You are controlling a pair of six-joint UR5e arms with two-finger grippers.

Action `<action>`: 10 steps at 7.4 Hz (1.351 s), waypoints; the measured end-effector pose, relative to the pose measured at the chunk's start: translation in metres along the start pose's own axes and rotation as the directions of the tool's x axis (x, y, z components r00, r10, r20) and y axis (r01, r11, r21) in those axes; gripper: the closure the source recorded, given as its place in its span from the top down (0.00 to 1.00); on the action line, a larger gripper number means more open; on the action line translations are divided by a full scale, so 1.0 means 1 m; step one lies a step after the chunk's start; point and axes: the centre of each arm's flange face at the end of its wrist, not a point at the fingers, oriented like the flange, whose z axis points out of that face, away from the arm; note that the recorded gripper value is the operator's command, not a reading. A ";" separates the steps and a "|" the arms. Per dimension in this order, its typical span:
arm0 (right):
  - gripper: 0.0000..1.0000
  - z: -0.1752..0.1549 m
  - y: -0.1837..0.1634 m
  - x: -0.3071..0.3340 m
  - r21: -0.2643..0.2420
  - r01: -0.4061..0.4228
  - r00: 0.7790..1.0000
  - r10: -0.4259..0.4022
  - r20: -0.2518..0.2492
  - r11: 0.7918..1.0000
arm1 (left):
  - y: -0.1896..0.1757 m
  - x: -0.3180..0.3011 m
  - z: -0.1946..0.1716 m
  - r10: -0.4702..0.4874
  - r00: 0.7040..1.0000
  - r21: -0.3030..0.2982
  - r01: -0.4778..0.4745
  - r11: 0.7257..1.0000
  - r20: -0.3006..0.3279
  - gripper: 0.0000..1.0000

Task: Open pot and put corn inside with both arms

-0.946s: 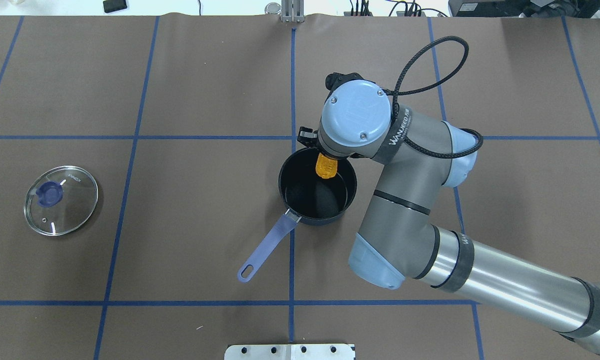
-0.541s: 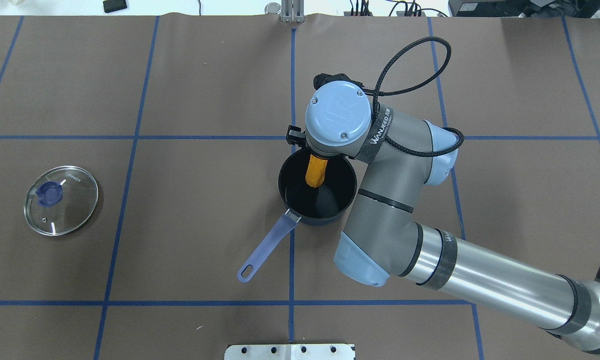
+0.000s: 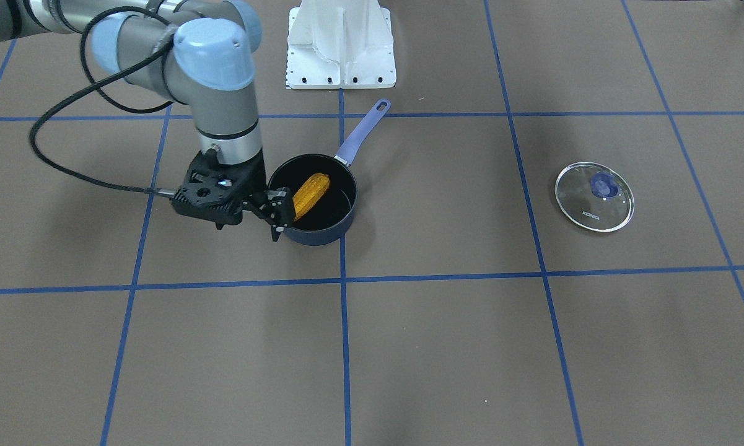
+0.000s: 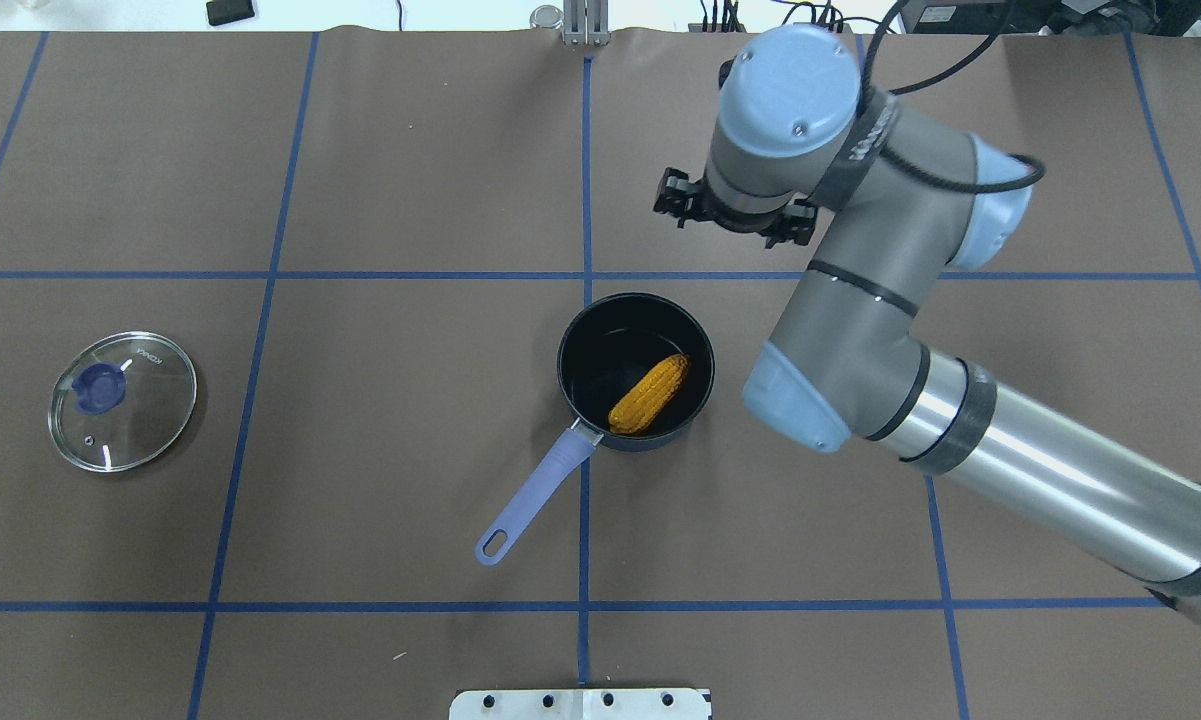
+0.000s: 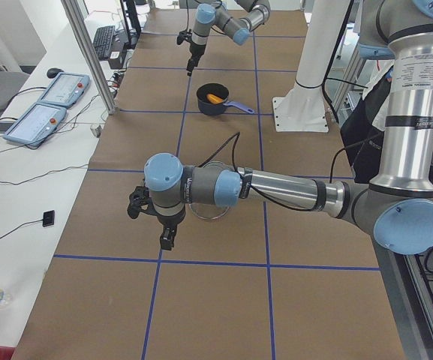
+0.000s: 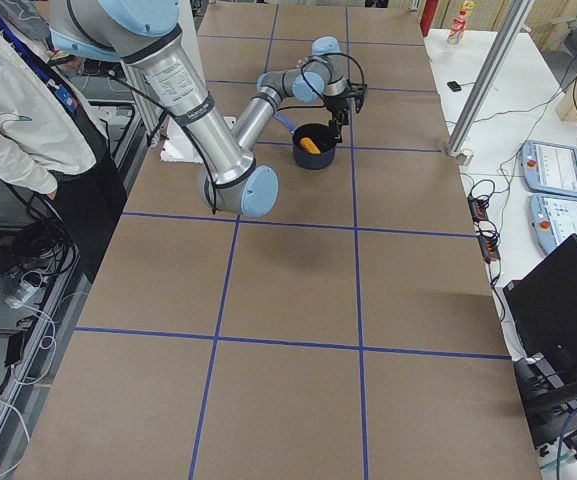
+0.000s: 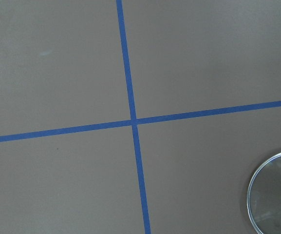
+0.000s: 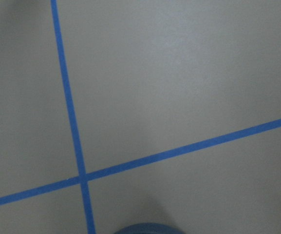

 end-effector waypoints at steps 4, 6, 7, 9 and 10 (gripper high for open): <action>1.00 0.004 -0.162 0.285 -0.143 0.376 0.918 -0.388 -0.075 0.916 | 0.003 -0.009 0.010 -0.028 1.000 -0.026 0.029 0.999 0.002 0.99; 1.00 -0.017 -0.186 0.435 -0.182 0.432 0.900 -0.435 0.027 0.883 | 0.009 -0.015 0.016 -0.042 0.999 -0.040 0.042 0.998 0.004 0.99; 1.00 -0.029 -0.180 0.503 -0.176 0.422 0.906 -0.417 0.070 0.889 | 0.017 -0.021 0.022 -0.055 0.998 -0.053 0.055 0.997 0.005 0.99; 1.00 -0.045 -0.143 0.606 -0.169 0.379 0.925 -0.371 0.077 0.910 | 0.030 -0.030 0.031 -0.069 0.998 -0.071 0.069 0.995 0.007 0.99; 1.00 -0.047 -0.128 0.633 -0.174 0.354 0.935 -0.348 0.063 0.919 | 0.035 -0.032 0.034 -0.072 0.997 -0.078 0.072 0.994 0.007 0.99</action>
